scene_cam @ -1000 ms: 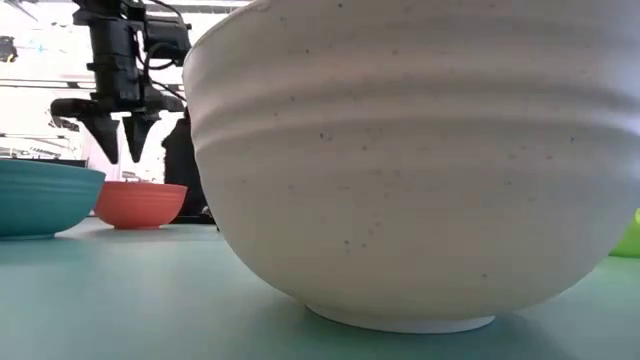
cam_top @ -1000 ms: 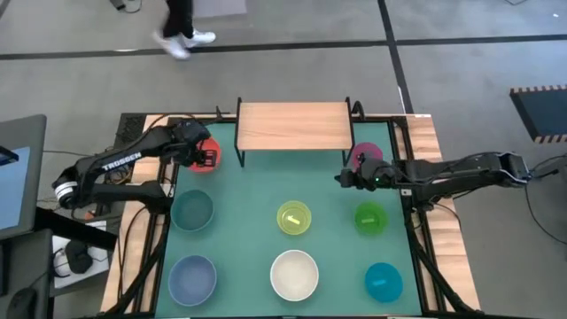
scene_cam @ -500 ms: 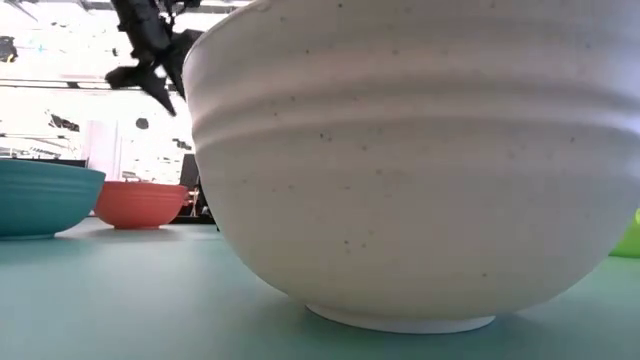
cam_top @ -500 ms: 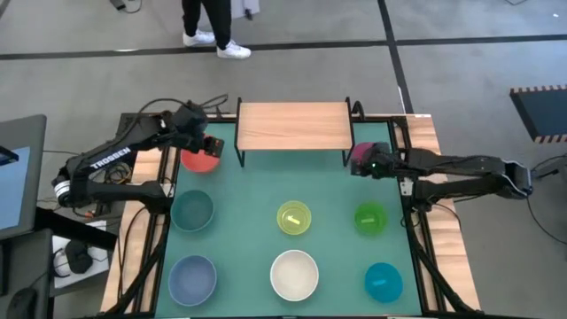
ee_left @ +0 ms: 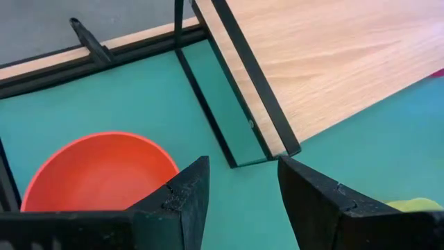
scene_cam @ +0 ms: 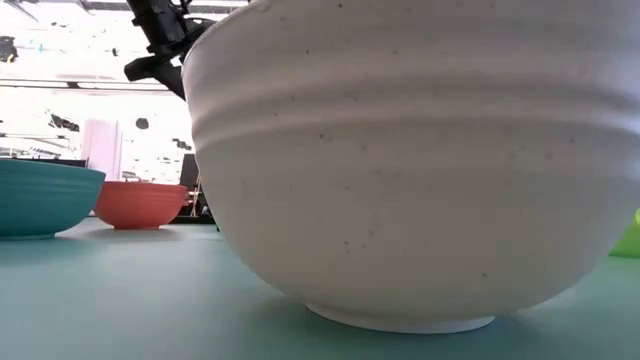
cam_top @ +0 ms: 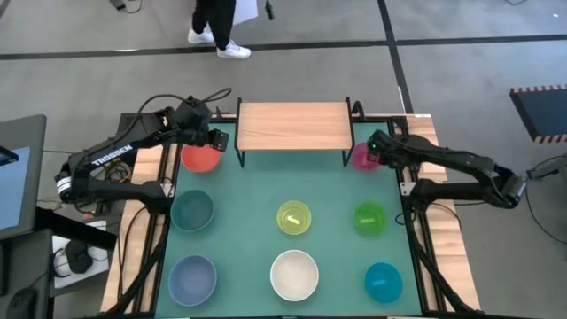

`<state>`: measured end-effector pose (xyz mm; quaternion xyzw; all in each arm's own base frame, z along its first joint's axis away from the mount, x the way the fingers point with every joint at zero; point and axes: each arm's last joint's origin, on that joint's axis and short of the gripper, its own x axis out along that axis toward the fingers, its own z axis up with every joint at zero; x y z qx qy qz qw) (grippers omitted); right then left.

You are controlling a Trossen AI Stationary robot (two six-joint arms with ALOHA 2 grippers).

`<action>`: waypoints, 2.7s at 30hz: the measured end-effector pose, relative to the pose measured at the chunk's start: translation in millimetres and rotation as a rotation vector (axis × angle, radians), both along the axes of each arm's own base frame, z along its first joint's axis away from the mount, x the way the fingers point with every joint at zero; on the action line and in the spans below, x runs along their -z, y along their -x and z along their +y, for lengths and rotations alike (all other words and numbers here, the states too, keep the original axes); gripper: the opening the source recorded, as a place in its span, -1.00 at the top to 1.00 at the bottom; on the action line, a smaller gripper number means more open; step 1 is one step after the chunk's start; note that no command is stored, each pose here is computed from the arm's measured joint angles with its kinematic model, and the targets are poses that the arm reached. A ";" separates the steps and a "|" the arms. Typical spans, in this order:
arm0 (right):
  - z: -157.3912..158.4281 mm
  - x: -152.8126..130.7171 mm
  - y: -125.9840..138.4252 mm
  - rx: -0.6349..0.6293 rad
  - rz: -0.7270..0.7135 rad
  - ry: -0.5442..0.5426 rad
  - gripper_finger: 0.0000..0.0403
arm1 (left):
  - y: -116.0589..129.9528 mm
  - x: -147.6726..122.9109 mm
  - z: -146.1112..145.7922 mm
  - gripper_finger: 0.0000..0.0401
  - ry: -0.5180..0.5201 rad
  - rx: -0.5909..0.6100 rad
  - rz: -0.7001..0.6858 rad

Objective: Place and stack bowls onto a shelf
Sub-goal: Put the small pink bowl on the shelf

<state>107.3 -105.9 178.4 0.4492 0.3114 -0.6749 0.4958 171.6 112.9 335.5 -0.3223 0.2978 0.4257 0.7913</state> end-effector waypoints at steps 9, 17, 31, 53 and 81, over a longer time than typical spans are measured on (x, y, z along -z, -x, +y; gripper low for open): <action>-19.2 9.5 -0.1 -0.037 -0.075 -0.045 0.33 | -4.6 2.0 2.5 0.23 0.010 0.002 -0.011; -7.5 -3.6 -3.4 -0.046 -0.175 0.013 0.33 | -6.1 1.7 0.8 0.23 0.017 0.016 -0.021; -14.4 4.6 -16.8 -0.084 -0.167 0.032 0.33 | -8.1 -0.5 2.2 0.23 -0.004 0.012 -0.049; -16.7 -7.9 -10.7 -0.171 -0.040 0.118 0.87 | -21.9 -0.4 -23.6 0.23 -0.004 0.092 -0.054; -101.6 -126.5 -108.6 -0.605 -0.156 0.501 0.82 | -38.9 -9.5 -45.8 0.23 -0.067 0.102 -0.183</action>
